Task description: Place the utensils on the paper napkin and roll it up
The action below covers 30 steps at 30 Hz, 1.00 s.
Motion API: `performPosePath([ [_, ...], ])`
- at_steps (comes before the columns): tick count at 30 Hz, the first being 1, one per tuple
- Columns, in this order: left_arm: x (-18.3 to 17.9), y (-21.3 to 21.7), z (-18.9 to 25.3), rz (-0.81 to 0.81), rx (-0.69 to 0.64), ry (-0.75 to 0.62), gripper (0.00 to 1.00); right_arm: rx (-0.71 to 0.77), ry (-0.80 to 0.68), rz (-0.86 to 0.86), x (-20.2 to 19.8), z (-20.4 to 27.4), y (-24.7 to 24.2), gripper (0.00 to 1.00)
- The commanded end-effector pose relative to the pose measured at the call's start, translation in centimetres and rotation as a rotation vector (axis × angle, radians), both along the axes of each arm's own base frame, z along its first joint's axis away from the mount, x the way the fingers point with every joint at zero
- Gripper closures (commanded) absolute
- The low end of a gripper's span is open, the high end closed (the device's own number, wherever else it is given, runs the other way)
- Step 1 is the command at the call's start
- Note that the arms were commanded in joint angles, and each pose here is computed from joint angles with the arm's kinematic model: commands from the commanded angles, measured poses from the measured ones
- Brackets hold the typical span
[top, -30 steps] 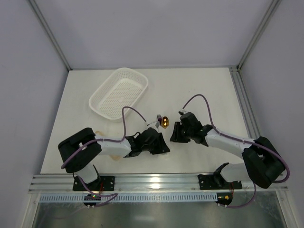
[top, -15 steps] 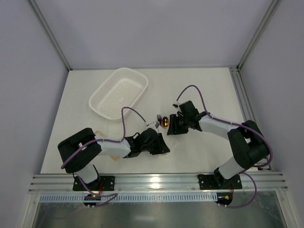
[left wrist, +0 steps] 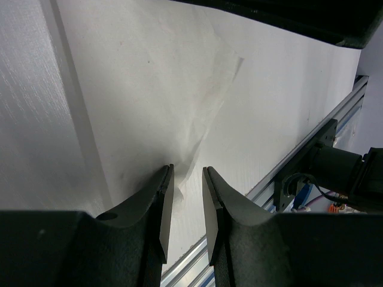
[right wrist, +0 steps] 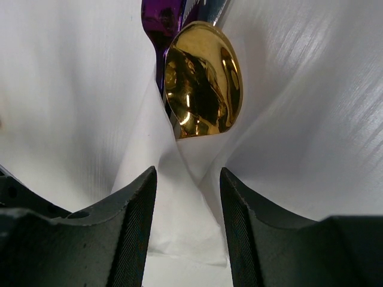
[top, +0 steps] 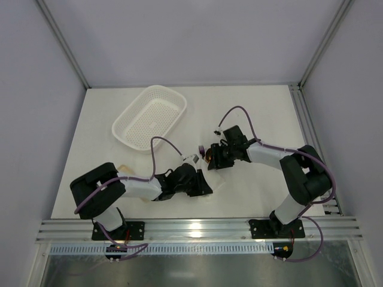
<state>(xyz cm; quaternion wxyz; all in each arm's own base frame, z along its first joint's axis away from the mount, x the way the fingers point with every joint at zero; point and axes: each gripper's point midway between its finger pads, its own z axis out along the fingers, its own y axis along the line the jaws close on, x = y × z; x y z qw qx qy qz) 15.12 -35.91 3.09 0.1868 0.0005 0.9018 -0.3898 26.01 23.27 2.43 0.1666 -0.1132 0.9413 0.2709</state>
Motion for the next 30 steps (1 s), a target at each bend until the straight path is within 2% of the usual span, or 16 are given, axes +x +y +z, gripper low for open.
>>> performPosePath([
  [1, -1.7, 2.2, -2.5, -0.019, 0.094, 0.047, 0.69, -0.038, -0.003, 0.021, -0.3, -1.2, -0.2, 0.51],
  [14, -1.9, 1.8, -2.3, -0.021, 0.083, 0.049, 0.69, -0.042, 0.029, 0.033, -2.3, -2.8, -0.1, 0.55],
  [23, -2.0, 2.1, -2.5, -0.013, 0.09, 0.051, 0.69, -0.017, 0.042, 0.046, -2.6, -2.9, 0.3, 0.77],
  [27, -1.8, 2.2, -1.8, 0.007, 0.084, 0.044, 0.69, 0.003, 0.026, 0.047, -2.2, -2.5, 0.7, 0.9],
  [30, -1.4, 2.3, -1.0, 0.03, 0.099, 0.039, 0.65, 0.001, 0.015, 0.042, -2.0, -2.3, 0.7, 0.96],
])
